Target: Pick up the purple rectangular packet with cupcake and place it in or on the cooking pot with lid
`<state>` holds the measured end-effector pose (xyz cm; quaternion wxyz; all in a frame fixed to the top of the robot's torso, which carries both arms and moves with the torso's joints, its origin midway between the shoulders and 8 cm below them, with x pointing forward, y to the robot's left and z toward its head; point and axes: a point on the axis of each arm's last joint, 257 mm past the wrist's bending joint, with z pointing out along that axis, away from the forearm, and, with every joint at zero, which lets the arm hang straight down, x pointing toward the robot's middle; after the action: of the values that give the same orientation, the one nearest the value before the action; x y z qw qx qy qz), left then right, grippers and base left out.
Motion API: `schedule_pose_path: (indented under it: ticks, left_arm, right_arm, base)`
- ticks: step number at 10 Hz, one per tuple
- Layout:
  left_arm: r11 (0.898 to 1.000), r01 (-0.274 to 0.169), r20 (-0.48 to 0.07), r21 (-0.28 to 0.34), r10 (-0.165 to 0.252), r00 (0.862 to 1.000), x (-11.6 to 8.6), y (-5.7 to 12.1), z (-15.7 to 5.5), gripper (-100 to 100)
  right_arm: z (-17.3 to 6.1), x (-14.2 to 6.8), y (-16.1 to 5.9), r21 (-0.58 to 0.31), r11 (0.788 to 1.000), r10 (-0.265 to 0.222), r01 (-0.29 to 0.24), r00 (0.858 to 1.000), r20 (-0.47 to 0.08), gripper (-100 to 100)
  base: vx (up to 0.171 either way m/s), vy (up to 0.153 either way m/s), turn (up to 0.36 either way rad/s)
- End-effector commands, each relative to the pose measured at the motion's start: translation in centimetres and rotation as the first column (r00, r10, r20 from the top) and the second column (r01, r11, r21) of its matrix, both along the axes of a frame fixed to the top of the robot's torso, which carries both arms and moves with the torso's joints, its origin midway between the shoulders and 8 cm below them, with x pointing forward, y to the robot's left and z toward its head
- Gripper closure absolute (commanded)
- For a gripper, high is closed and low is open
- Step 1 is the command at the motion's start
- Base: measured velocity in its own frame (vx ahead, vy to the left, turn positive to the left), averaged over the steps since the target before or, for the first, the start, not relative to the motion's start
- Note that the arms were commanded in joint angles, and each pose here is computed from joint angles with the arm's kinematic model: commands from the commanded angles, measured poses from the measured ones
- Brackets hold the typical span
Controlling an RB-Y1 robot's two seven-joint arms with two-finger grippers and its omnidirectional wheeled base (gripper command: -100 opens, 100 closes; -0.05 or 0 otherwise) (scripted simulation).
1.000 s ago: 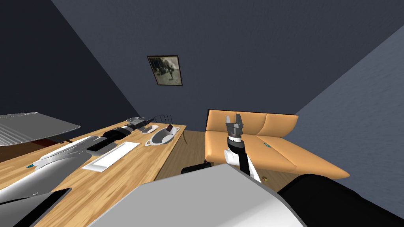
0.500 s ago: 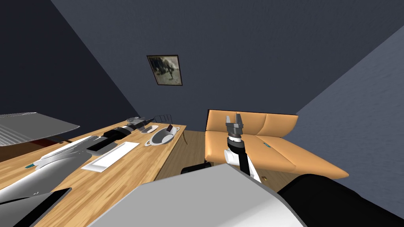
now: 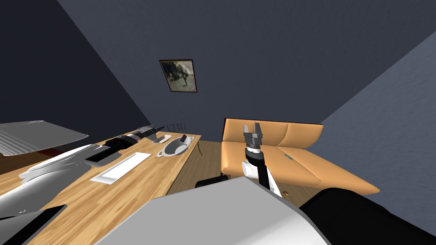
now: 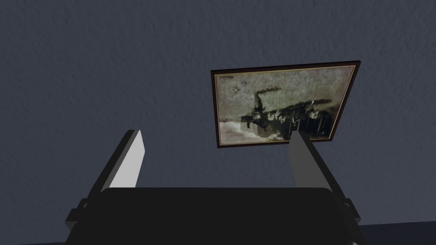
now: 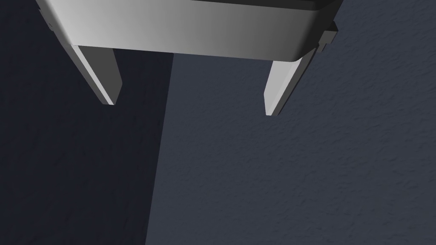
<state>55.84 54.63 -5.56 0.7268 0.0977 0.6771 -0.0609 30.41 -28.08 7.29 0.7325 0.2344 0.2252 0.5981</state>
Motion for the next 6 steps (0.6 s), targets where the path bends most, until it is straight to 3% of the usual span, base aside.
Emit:
schedule_pose_path:
  ticks: [1, 2, 4, 6]
  left_arm:
    - [1.000, -0.007, 0.005, 0.000, 0.007, 1.000, 0.0, 1.0, 2.0, -100]
    - [1.000, -0.007, 0.005, 0.000, 0.007, 1.000, 0.0, 1.0, 2.0, -100]
    - [1.000, -0.011, 0.011, 0.003, 0.011, 1.000, -0.1, 1.8, 4.1, -100]
    - [1.000, -0.011, 0.011, 0.003, 0.011, 1.000, -0.1, 1.8, 4.1, -100]
  right_arm:
    - [0.0, 0.0, 0.0, 0.000, 1.000, 0.000, 0.000, 1.000, 0.000, 0]
    - [0.0, 0.0, 0.0, 0.000, 1.000, 0.000, 0.000, 1.000, 0.000, 0]
    - [0.0, 0.0, 0.0, 0.000, 1.000, 0.000, 0.000, 1.000, 0.000, 0]
    - [0.0, 0.0, 0.0, 0.000, 1.000, 0.000, 0.000, 1.000, 0.000, 0]
  base:
    - [-0.007, -0.009, 0.027]
    - [-0.003, -0.004, 0.012]
    - [-0.007, -0.009, 0.027]
    - [0.000, 0.000, 0.000]
